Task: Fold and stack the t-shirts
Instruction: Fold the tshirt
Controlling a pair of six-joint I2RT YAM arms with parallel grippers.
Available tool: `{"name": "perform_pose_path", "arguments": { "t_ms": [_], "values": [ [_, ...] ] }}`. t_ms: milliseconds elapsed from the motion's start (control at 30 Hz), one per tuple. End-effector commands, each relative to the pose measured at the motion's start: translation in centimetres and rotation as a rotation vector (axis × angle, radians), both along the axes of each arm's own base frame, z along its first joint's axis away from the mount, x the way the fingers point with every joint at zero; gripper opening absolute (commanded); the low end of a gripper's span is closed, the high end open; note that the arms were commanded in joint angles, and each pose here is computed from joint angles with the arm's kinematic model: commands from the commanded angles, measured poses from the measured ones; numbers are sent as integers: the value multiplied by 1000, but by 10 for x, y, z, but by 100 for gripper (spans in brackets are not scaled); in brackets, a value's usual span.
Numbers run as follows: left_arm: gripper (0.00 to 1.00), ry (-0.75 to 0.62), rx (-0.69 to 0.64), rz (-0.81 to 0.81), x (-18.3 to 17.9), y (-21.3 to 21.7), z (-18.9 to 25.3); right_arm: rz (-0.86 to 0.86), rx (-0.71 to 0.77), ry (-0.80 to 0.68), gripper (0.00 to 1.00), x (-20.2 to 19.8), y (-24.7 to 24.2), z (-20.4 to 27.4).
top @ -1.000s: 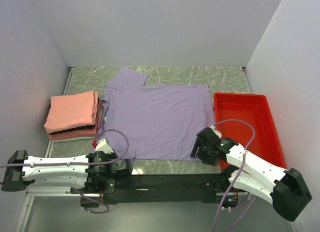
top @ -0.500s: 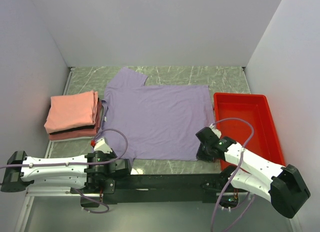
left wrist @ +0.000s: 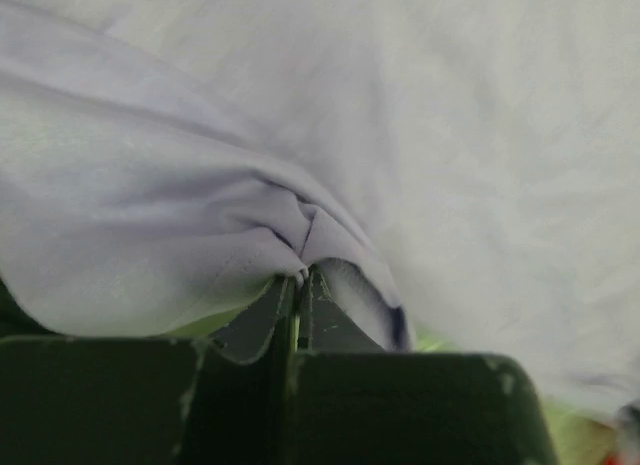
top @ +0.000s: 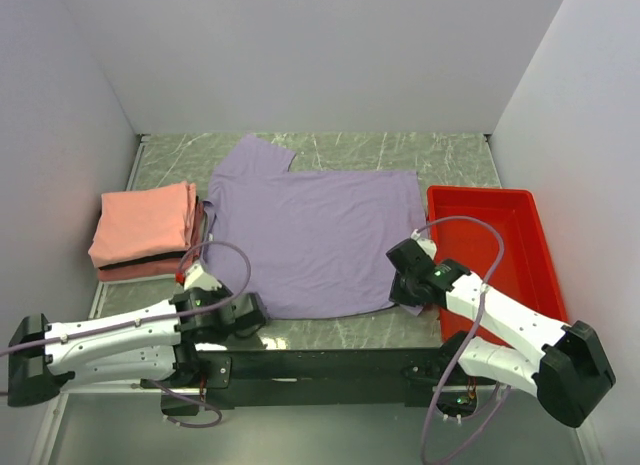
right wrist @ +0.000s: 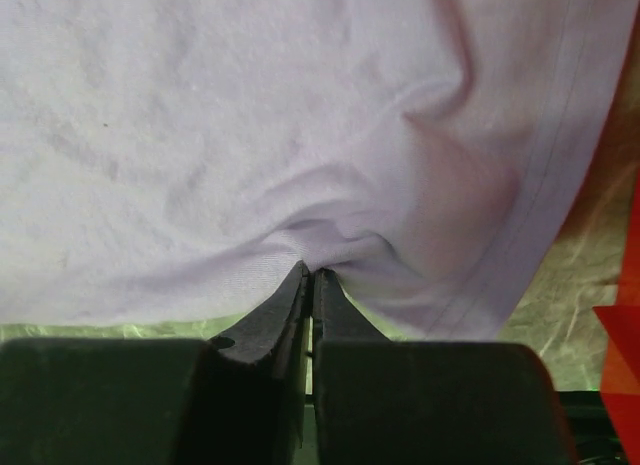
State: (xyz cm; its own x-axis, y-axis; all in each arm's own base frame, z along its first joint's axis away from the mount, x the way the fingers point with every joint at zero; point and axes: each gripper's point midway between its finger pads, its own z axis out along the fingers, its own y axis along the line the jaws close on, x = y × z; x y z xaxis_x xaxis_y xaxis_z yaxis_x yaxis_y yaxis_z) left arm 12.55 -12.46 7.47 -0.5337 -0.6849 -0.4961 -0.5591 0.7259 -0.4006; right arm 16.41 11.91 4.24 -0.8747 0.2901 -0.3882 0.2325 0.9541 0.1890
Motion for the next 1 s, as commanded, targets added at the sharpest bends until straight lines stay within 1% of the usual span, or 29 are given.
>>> {"name": "perform_pose_path", "arguments": {
  "t_ms": [0,167,200,267,333,433,500,533,633,667,800,967],
  "values": [
    [0,-75,-80,23,35,-23,30,21,-60,-48,0,16,-6,15],
    [0,-139,-9,23,63,-15,47,37,-87,-39,0,26,-9,18],
    [0,-167,-33,20,71,-21,54,39,-92,-38,0,28,-10,19],
    [0,-170,-16,-21,81,-26,57,39,-100,-35,0,33,-11,22],
    [0,-183,-31,-56,91,-36,62,57,-116,-22,0,36,-14,21],
    [0,-143,39,-58,101,-33,54,67,-120,-20,0,44,-14,24],
    [0,-164,60,-40,112,-29,62,80,-119,-21,0,51,-14,28],
    [0,-170,66,-37,115,-29,64,89,-116,3,0,51,-12,25],
    [0,-214,79,-61,130,-29,74,111,-109,17,0,59,-9,29],
    [0,-232,71,-42,138,-26,78,122,-110,20,0,61,-9,30],
    [0,-262,78,-48,158,-22,87,150,-79,26,0,70,-3,36],
    [0,-282,127,-65,183,-16,90,148,-53,30,0,84,-4,41]
  ]
}}
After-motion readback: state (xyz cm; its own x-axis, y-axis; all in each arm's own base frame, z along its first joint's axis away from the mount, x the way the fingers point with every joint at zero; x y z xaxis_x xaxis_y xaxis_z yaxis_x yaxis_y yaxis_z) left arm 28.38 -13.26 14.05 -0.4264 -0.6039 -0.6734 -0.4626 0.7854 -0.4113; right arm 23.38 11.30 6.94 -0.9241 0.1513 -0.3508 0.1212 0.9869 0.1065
